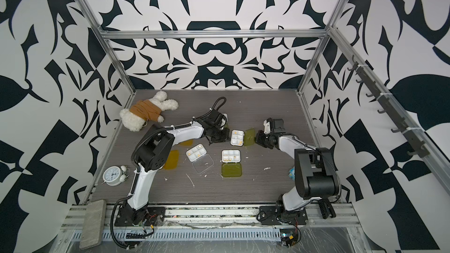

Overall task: Close pillboxes
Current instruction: Close the lid on the pillbox.

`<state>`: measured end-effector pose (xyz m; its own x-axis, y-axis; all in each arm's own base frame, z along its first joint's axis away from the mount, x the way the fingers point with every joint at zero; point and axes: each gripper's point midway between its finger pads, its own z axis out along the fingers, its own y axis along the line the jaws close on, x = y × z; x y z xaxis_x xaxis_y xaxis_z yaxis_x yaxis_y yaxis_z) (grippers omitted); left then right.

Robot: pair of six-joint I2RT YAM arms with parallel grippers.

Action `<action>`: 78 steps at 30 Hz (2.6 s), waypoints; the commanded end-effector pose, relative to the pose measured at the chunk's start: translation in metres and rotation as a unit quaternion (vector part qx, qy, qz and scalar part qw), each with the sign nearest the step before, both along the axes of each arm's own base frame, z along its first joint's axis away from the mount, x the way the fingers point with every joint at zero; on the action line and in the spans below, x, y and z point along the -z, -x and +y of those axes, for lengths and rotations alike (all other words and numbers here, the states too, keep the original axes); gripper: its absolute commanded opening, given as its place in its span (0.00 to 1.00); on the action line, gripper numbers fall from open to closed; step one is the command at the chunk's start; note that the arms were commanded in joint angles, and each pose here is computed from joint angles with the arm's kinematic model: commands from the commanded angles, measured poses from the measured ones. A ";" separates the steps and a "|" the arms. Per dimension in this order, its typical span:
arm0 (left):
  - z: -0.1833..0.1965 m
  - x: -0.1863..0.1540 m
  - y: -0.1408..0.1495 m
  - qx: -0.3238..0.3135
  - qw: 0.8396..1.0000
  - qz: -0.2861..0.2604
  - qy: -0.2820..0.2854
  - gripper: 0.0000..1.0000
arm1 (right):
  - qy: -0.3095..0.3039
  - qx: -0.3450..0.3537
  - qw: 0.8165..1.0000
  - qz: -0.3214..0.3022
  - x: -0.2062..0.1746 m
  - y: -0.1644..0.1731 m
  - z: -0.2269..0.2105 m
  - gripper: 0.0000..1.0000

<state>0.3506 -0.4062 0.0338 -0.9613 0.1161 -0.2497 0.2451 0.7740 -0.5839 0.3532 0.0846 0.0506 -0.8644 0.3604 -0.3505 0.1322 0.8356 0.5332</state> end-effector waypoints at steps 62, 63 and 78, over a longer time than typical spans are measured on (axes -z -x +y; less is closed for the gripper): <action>0.005 -0.005 0.009 0.008 1.000 -0.001 0.004 0.00 | 0.064 -0.069 0.995 -0.025 -0.018 -0.030 0.062 0.27; 0.005 -0.006 0.009 0.008 1.000 -0.001 0.005 0.00 | 0.063 -0.070 0.995 -0.025 -0.018 -0.030 0.063 0.27; 0.034 -0.044 0.014 -0.009 0.998 -0.057 -0.007 0.00 | 0.189 -0.092 0.978 0.008 -0.009 -0.031 0.063 0.38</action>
<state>0.3377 -0.3828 0.0634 -0.9411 0.1130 -0.3188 0.2834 0.7776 -0.5612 0.3821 0.1533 0.0554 -0.9079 0.1106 -0.4044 -0.0180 0.9534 0.3012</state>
